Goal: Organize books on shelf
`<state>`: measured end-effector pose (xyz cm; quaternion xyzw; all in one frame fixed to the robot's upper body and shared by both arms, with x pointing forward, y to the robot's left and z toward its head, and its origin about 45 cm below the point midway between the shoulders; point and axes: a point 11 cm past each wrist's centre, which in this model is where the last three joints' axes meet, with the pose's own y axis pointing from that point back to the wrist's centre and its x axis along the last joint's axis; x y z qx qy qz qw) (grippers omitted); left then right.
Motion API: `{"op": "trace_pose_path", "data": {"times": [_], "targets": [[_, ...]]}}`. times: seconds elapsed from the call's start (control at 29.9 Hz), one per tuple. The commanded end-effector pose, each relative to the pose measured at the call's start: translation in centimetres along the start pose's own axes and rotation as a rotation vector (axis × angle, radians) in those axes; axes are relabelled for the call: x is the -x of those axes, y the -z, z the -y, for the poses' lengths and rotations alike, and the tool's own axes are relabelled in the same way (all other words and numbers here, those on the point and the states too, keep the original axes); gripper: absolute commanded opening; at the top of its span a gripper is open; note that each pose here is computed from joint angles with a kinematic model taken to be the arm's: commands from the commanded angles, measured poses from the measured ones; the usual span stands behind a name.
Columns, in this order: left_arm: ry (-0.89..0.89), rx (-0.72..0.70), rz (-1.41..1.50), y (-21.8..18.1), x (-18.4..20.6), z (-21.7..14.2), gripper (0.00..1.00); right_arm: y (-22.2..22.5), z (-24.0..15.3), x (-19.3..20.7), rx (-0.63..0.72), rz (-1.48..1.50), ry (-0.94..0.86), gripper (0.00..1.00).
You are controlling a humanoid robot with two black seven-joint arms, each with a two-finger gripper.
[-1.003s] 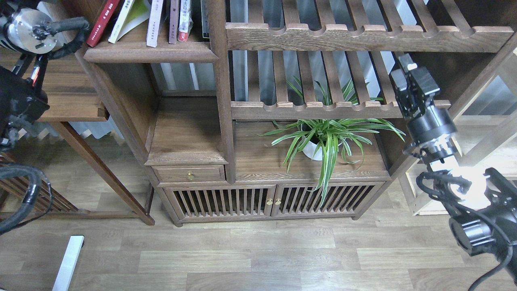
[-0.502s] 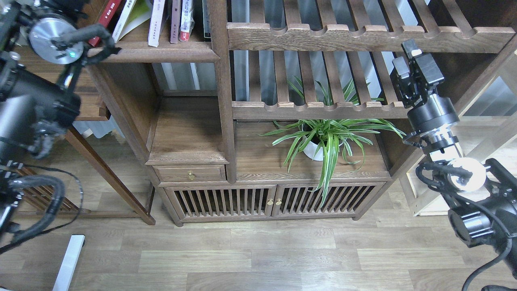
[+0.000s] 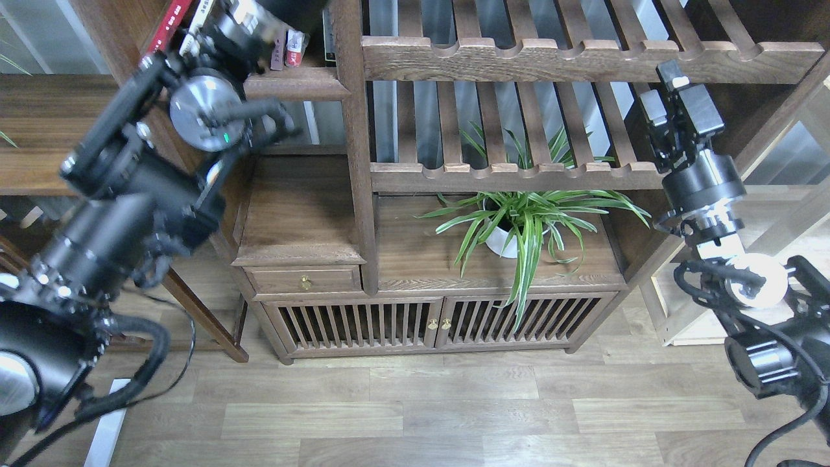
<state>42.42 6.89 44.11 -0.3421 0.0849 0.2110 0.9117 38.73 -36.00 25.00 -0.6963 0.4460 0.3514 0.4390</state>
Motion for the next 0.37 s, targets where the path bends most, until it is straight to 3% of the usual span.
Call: {"op": "trace_pose_path", "data": {"times": [0.0, 0.33], "targets": [[-0.032, -0.080, -0.039, 3.8, -0.4, -2.2, 0.98, -0.3, -0.2, 0.0, 0.005, 0.005, 0.000, 0.79], [-0.044, -0.162, -0.089, 7.3, -0.1, -3.9, 0.98, -0.9, 0.3, 0.8, 0.020, 0.011, 0.028, 0.78]]}}
